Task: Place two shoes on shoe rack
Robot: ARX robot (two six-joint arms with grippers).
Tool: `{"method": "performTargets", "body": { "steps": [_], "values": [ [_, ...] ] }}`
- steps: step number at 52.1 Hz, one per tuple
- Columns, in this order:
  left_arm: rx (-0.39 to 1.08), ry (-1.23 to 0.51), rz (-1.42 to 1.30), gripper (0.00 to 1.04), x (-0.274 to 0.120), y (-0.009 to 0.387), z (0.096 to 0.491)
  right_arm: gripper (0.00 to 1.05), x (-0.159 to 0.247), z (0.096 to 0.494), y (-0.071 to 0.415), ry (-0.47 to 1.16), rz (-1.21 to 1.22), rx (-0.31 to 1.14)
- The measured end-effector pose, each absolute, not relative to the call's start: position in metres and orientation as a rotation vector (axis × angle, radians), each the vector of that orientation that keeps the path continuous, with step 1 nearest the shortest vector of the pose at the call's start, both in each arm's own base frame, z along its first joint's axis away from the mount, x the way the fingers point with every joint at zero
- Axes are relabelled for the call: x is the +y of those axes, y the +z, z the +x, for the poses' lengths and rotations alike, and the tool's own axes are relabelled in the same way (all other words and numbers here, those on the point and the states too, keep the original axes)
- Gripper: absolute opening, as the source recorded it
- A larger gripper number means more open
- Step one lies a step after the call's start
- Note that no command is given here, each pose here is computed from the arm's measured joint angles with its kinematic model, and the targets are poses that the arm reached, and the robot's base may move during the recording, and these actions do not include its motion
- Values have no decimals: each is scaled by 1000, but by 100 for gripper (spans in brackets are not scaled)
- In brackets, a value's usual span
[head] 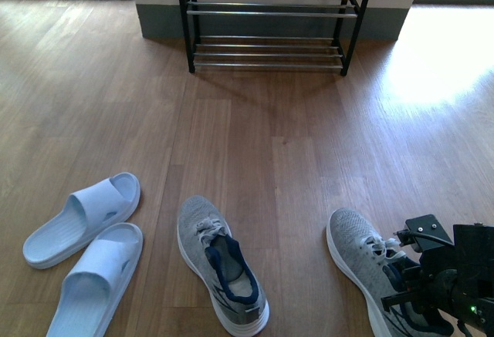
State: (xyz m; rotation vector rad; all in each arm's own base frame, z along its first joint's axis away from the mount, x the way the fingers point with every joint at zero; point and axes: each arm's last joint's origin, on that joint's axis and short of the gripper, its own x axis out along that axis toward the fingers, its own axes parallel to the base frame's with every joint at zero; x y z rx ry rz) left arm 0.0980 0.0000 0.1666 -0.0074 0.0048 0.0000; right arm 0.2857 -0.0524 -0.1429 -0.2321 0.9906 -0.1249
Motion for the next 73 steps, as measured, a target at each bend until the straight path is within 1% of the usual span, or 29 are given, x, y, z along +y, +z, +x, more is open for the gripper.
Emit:
{"method": "performTargets", "body": {
  "steps": [4,6,16,22,29,32,45,52,58,60,61,65,68,73],
  "values": [
    [5,0,-7,95,0,167,98,4,-55,284,-135,-141,-228,980],
    [4,0,-7,95,0,167,98,1,-57,284,-130,-154,-223,970],
    [4,0,-7,95,0,167,98,1,-67,282,-98,-224,-219,932],
    [5,0,-7,95,0,167,98,1,-69,271,-62,-258,-216,896],
    [4,0,-7,95,0,167,98,1,-61,247,-14,-242,-171,811],
    [5,0,-7,95,0,167,98,1,-56,233,12,-215,-147,752],
    [4,0,-7,95,0,167,98,1,-42,185,80,-172,-87,614],
    [5,0,-7,95,0,167,98,1,-26,157,122,-143,-57,497],
    [5,0,-7,95,0,167,98,1,-20,129,171,-152,-49,327],
    [4,0,-7,95,0,167,98,1,-19,114,190,-171,-33,245],
    [4,0,-7,95,0,167,98,1,-19,113,192,-176,-33,234],
    [5,0,-7,95,0,167,98,1,-16,102,211,-230,-38,110],
    [5,0,-7,95,0,167,98,1,-13,99,217,-243,-41,60],
    [5,0,-7,95,0,167,98,1,-10,99,209,-227,-28,69]
  ]
}}
